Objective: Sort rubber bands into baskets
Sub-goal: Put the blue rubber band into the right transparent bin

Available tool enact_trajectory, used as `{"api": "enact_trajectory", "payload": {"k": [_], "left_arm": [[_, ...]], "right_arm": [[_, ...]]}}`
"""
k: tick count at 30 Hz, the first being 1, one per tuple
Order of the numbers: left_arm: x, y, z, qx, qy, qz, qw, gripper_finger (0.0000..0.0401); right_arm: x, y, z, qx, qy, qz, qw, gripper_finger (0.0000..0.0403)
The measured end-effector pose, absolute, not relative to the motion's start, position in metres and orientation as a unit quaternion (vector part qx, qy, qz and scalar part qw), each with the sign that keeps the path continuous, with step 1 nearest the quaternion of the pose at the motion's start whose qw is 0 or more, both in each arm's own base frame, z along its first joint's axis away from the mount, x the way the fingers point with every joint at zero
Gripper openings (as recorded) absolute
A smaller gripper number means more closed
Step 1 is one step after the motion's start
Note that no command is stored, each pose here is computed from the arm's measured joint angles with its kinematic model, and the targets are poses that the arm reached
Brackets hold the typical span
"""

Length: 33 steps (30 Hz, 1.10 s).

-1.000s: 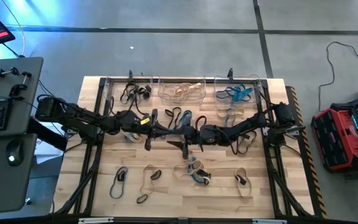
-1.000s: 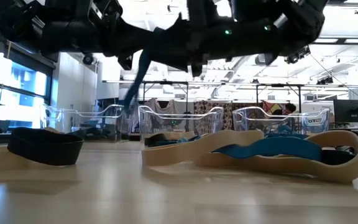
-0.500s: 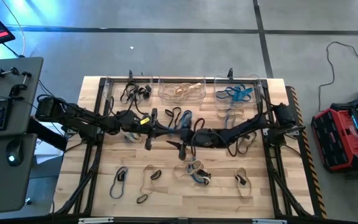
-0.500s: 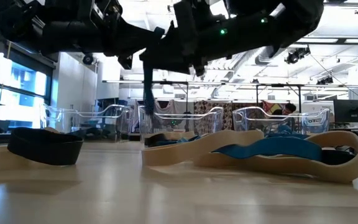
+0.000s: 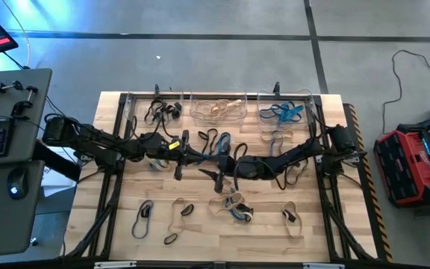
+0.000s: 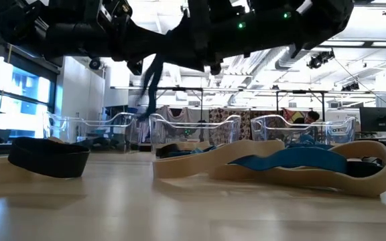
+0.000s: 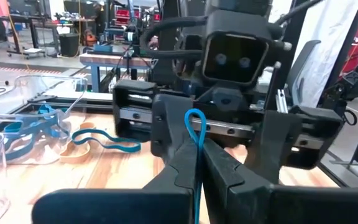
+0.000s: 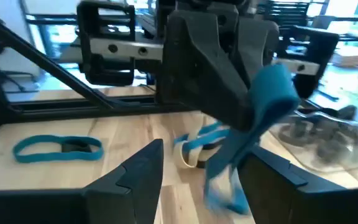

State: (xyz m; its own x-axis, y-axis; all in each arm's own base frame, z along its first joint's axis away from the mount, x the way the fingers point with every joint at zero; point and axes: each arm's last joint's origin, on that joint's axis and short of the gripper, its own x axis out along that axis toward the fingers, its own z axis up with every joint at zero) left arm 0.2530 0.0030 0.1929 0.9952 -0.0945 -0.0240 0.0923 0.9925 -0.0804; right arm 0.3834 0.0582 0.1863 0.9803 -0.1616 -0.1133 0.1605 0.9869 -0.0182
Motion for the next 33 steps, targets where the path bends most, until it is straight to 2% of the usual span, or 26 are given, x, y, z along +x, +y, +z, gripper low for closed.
{"api": "enact_trajectory", "payload": {"k": [3, 6, 9, 12, 14, 22, 28, 33], "left_arm": [[0.253, 0.003, 0.193, -0.047, 0.014, -0.046, 0.998, 0.0], [0.253, 0.003, 0.193, -0.044, 0.014, -0.047, 0.998, 0.0], [0.253, 0.003, 0.193, -0.05, 0.014, -0.045, 0.998, 0.0004], [0.253, 0.003, 0.192, -0.061, 0.016, -0.028, 0.998, 0.0018], [0.253, 0.001, 0.192, -0.059, 0.018, -0.02, 0.998, 0.0032], [0.253, 0.001, 0.193, -0.042, 0.013, 0.028, 0.999, 0.0115], [0.252, 0.002, 0.194, -0.041, 0.012, 0.044, 0.998, 0.0175], [0.252, 0.002, 0.191, -0.027, 0.028, 0.05, 0.998, 0.0201]], "right_arm": [[0.384, 0.053, 0.186, 0.007, 0.059, -0.081, 0.995, 0.0185], [0.385, 0.05, 0.186, 0.01, 0.06, -0.087, 0.994, 0.0161], [0.385, 0.048, 0.186, 0.012, 0.057, -0.088, 0.994, 0.011], [0.385, 0.048, 0.186, 0.018, 0.057, -0.089, 0.994, 0.0036], [0.385, 0.048, 0.185, 0.021, 0.06, -0.091, 0.994, 0.0011], [0.373, 0.044, 0.192, 0.015, 0.131, -0.151, 0.98, 0.0005], [0.351, 0.038, 0.221, -0.007, 0.16, -0.209, 0.965, 0.0003], [0.32, 0.018, 0.248, -0.03, 0.198, -0.305, 0.931, 0.0002]]}}
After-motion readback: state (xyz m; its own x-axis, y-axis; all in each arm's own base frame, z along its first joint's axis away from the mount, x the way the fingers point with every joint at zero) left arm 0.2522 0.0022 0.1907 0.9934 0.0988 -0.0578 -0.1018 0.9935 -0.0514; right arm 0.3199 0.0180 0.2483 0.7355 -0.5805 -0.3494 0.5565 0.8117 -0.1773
